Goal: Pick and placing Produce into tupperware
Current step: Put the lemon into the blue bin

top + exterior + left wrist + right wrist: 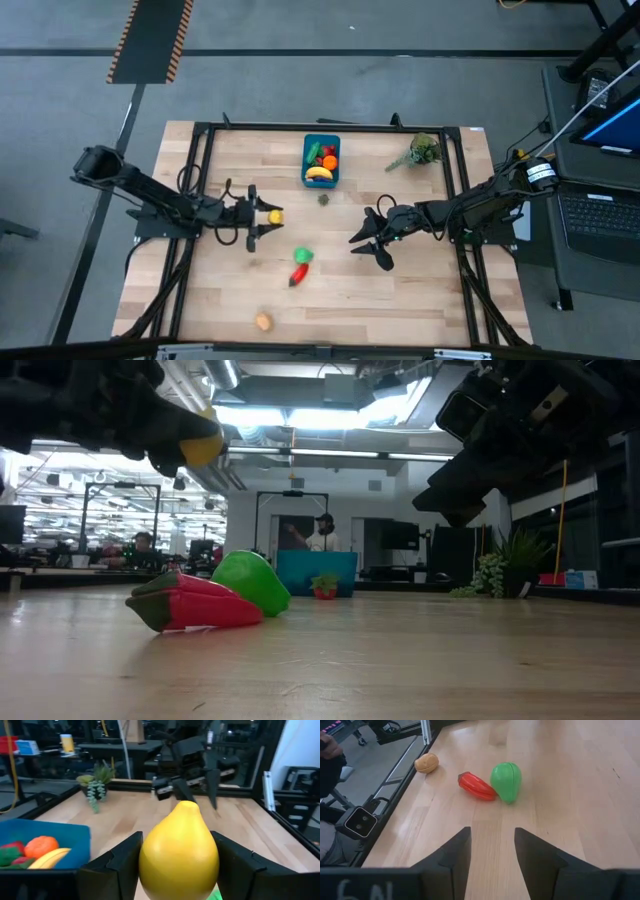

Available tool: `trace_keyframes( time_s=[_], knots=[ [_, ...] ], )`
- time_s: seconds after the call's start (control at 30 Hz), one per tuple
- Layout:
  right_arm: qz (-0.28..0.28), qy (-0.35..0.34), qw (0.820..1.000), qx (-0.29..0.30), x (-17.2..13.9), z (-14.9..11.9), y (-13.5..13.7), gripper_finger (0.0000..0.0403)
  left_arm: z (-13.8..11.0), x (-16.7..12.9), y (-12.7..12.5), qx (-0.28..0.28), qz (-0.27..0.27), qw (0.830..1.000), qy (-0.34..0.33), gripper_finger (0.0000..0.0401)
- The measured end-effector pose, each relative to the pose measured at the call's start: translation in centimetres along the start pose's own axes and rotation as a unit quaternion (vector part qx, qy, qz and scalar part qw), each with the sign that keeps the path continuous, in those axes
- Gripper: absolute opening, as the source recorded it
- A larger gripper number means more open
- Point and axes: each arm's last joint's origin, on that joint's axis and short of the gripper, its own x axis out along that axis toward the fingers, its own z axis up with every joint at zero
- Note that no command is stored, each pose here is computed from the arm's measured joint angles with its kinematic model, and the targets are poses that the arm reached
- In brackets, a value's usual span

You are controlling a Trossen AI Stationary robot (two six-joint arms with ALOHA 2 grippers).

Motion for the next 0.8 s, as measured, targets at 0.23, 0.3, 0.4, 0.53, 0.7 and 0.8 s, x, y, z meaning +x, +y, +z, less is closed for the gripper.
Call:
trace_keyframes(
  time_s=[0.23,0.3,0.4,0.53,0.7,0.8],
  knots=[
    [-0.022,-0.007,1.000,0.001,0.0,0.0,-0.1,0.0153,0.7,0.6,1.3,-0.008,0.038,0.999,-0.017,0.0199],
    [-0.034,-0.011,0.999,0.000,0.0,0.1,-0.2,0.0153,1.0,0.9,1.7,-0.004,0.053,0.998,-0.021,0.0199],
    [-0.053,-0.017,0.998,0.000,0.0,0.1,-0.3,0.0153,1.3,1.4,2.4,0.005,0.095,0.995,-0.023,0.0199],
    [-0.072,-0.021,0.997,-0.015,0.0,0.1,-0.5,0.0153,1.3,2.7,3.5,0.021,0.135,0.991,-0.007,0.0199],
    [-0.093,-0.025,0.994,-0.042,-0.1,0.2,-0.6,0.0153,1.1,5.0,5.3,0.026,0.173,0.984,0.020,0.0199],
    [-0.117,-0.035,0.991,-0.063,-0.1,0.3,-0.7,0.0153,1.0,6.5,6.6,0.027,0.201,0.978,0.040,0.0199]
  ],
)
